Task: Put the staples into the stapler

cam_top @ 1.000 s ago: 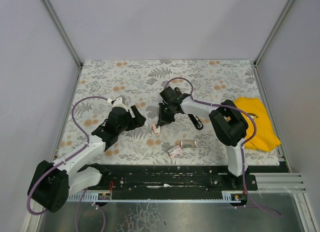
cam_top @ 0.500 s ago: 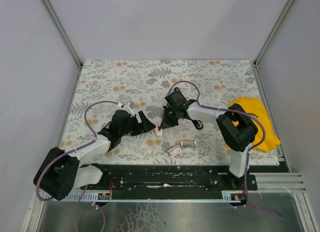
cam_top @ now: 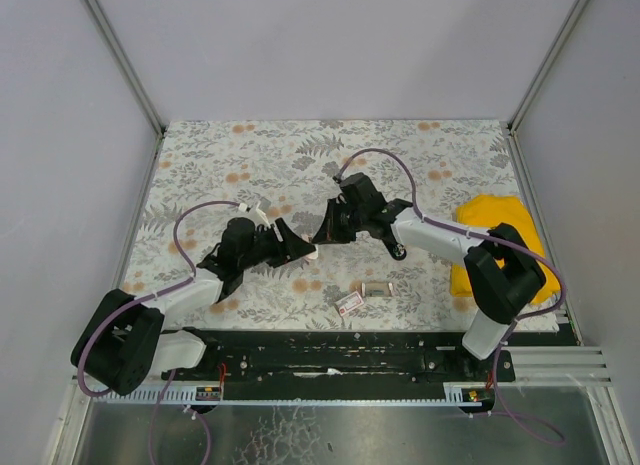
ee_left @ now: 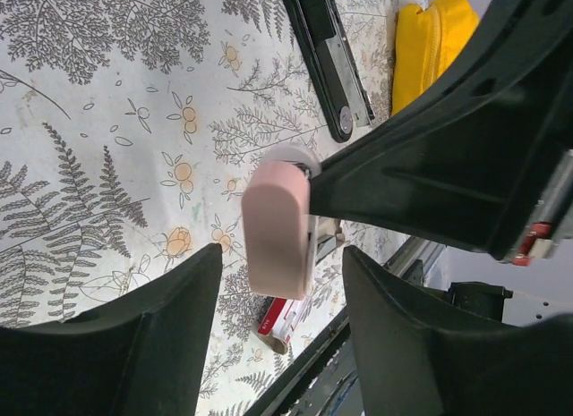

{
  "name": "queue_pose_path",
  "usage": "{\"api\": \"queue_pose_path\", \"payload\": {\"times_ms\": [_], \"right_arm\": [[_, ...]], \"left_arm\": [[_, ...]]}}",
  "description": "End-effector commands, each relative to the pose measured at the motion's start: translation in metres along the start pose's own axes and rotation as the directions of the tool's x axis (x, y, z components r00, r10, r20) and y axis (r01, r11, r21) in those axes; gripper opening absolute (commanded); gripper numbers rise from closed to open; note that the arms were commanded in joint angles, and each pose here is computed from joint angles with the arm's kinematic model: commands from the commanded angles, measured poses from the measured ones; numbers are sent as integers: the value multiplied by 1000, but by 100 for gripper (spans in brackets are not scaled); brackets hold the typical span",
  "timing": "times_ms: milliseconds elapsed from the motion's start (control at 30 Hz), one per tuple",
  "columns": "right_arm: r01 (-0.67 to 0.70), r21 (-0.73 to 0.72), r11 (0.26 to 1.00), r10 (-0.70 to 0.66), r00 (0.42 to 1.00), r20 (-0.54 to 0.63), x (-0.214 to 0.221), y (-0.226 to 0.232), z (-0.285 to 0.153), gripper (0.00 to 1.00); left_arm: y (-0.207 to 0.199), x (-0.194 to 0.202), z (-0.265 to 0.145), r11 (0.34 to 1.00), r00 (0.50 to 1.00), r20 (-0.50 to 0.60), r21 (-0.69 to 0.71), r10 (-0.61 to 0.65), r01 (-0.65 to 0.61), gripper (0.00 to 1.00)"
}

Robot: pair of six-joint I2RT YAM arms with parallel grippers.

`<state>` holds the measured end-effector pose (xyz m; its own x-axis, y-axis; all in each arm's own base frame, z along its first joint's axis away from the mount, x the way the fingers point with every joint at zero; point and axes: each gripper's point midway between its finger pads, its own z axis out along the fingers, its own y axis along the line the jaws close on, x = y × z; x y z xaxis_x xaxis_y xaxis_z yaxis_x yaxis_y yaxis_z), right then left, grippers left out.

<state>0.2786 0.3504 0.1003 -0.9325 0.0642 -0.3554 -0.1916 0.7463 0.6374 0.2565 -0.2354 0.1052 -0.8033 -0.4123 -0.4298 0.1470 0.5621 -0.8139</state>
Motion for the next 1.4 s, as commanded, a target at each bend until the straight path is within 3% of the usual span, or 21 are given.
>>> {"api": "queue_pose_path", "payload": {"times_ms": [0, 367, 600, 667, 767, 900, 967, 1133, 1267, 1367], "right_arm": [[68, -105, 992, -62, 996, 60, -13, 31, -19, 0], [87, -152, 985, -78, 995, 64, -12, 42, -30, 0], [101, -145, 984, -90, 992, 83, -13, 44, -40, 0], [107, -119, 987, -96, 991, 93, -16, 43, -49, 9], [110, -64, 992, -102, 988, 115, -25, 38, -72, 39], [83, -32, 996, -76, 984, 161, -43, 25, -116, 55], [82, -27, 996, -76, 984, 160, -45, 17, -136, 57], [145, -36, 989, -144, 989, 40, -24, 11, -169, 59], [185, -154, 971, -193, 981, -37, 0, 24, -178, 61], [169, -239, 956, -194, 977, -87, 16, 32, -179, 61]], "left_arm": [[-20, -13, -2, 997, 999, 38, 81, 7, -10, 53], [-38, -20, -10, 988, 997, 63, 148, 33, -42, 30], [-49, -13, -11, 973, 993, 6, 198, 119, -118, 0], [-55, -15, -12, 964, 981, 4, 189, 192, -189, 0], [-67, -10, -14, 934, 946, -4, 160, 324, -319, 0], [-80, -9, -21, 894, 906, -3, 163, 424, -417, 0], [-88, -8, -26, 864, 876, -16, 175, 483, -473, 0], [-109, 1, -37, 705, 716, -48, 231, 697, -671, 0], [-113, 11, -43, 571, 588, -18, 262, 809, -778, 0], [-119, 24, -45, 509, 536, 12, 297, 844, -808, 0]]}}
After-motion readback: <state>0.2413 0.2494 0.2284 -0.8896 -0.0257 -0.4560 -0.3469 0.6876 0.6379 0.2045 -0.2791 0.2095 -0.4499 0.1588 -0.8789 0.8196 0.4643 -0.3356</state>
